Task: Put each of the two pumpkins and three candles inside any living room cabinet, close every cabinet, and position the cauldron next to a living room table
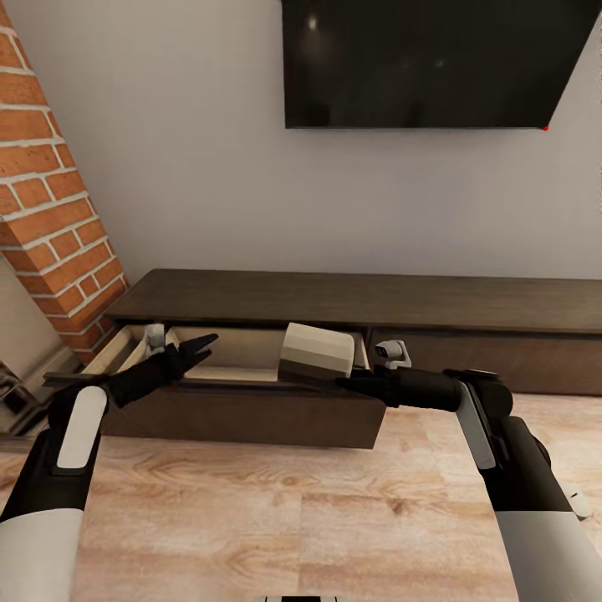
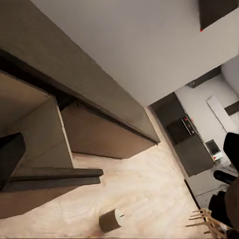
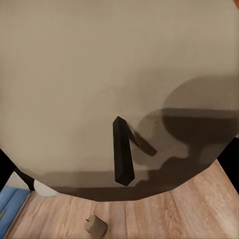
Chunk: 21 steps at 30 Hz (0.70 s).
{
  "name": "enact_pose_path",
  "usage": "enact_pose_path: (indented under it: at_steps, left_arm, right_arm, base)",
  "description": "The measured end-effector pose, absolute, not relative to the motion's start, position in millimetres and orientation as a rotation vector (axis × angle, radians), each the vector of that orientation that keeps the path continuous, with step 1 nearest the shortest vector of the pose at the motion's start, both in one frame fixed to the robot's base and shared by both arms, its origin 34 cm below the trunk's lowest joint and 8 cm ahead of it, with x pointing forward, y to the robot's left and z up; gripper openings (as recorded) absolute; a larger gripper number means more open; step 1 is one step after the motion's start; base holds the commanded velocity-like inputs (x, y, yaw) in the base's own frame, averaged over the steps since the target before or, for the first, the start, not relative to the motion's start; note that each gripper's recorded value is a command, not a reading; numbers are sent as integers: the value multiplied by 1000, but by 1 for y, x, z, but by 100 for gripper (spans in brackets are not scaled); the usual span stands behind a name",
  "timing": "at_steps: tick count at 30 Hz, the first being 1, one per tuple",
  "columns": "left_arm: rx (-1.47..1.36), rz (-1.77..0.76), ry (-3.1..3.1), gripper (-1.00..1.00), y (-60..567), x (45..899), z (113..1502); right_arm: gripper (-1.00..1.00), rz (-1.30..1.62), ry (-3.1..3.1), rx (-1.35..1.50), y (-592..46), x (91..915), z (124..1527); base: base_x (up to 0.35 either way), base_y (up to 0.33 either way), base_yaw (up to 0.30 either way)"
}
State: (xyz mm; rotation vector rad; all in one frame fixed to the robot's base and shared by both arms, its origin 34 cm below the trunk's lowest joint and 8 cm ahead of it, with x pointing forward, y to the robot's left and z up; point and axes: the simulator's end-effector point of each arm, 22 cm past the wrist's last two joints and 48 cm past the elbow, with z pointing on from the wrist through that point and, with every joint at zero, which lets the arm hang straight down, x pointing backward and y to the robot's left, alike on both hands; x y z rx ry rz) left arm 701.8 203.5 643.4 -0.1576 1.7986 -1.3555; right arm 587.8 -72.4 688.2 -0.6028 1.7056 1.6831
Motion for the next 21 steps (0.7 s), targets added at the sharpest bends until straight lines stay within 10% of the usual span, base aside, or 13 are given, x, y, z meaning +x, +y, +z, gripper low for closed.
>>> enact_pose_path:
  at_steps: [21]
  left_arm:
    - [-237,-953,1872,100,257,780,715]
  right_arm:
    - [-100,1505,1819,-535,-78,612,675]
  base:
    - [0,0,7]
